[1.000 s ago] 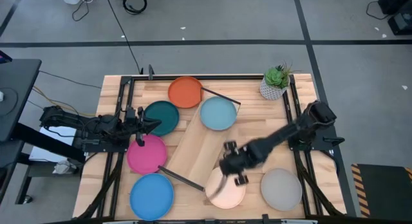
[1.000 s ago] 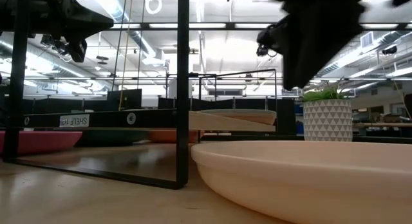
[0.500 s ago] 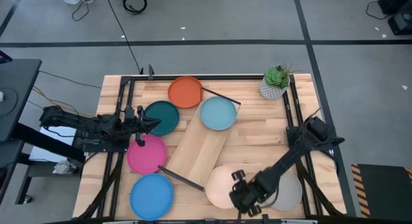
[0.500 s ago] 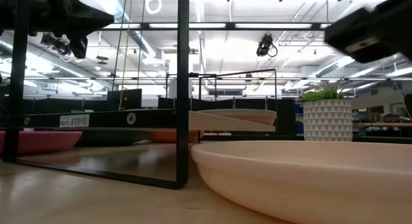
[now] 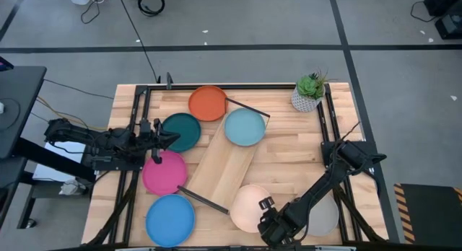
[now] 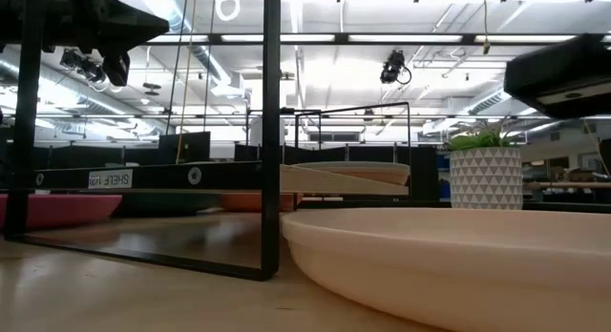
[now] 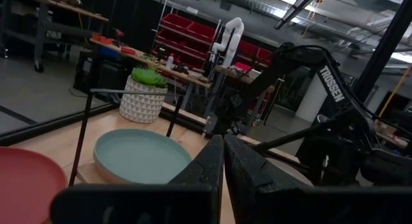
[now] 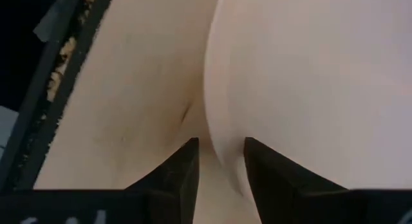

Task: Place and stack plates onto a shelf
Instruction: Stack the light pink plate on top of the light blue plate on the shelf

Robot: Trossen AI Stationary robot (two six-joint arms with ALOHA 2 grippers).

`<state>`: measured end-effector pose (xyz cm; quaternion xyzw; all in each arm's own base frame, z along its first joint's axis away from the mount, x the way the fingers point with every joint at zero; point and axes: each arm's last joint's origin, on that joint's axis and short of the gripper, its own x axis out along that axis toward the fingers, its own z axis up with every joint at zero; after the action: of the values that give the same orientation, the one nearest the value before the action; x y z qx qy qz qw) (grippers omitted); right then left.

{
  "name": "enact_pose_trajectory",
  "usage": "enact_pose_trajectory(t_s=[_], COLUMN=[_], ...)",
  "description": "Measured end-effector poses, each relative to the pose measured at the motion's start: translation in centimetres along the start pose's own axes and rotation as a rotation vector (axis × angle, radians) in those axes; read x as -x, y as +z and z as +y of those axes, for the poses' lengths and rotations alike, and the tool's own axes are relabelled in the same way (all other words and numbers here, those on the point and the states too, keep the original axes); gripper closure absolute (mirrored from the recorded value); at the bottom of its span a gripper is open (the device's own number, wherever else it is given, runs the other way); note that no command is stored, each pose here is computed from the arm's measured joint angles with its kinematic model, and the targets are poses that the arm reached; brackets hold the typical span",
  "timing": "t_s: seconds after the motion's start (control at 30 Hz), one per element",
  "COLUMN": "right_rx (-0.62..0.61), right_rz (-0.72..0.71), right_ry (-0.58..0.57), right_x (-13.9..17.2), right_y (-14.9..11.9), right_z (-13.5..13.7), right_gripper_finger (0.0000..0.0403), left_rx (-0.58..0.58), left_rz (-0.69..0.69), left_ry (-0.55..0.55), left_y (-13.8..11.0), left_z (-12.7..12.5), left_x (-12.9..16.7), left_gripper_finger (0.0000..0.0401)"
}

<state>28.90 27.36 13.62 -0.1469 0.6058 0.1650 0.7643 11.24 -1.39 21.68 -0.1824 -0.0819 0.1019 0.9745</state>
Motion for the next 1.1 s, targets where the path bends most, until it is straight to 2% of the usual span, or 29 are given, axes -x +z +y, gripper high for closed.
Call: enact_pose_trajectory(t_s=[0.17, 0.27, 0.33, 0.5, 0.7, 0.93, 1.1], right_rx=[-0.001, -0.024, -0.034, -0.120, -0.235, -0.173, -0.136], right_rz=[0.010, 0.021, 0.041, 0.220, 0.376, 0.316, 0.261], right_ry=[-0.021, 0.011, 0.032, -0.005, -0.067, -0.242, -0.304], right_x=[0.6, 0.9, 1.1, 3.6, 8.2, 11.8, 11.8], right_y=[-0.1, -0.1, -0.1, -0.5, 0.1, 1.7, 2.6], right_z=[-0.4, -0.6, -0.8, -2.0, -4.5, -7.4, -11.9], right_gripper_finger=[0.0328, 0.0374, 0.0389, 0.0377, 0.0391, 0.0387, 0.0389], left_rx=[-0.001, 0.000, 0.007, 0.005, 0.005, 0.011, 0.096], left_rz=[0.000, 0.000, 0.000, 0.002, 0.002, 0.008, 0.017], left_ry=[0.000, 0.000, 0.000, 0.000, 0.001, 0.001, 0.005], left_y=[0.0, 0.0, 0.0, 0.0, 0.0, -0.1, -0.2], left_z=[0.0, 0.0, 0.0, 0.0, 0.0, 0.0, 0.0], left_x=[0.0, 0.0, 0.0, 0.0, 0.0, 0.0, 0.0], left_gripper_finger=[0.0381, 0.0381, 0.0381, 0.0381, 0.0381, 0.0381, 0.0381])
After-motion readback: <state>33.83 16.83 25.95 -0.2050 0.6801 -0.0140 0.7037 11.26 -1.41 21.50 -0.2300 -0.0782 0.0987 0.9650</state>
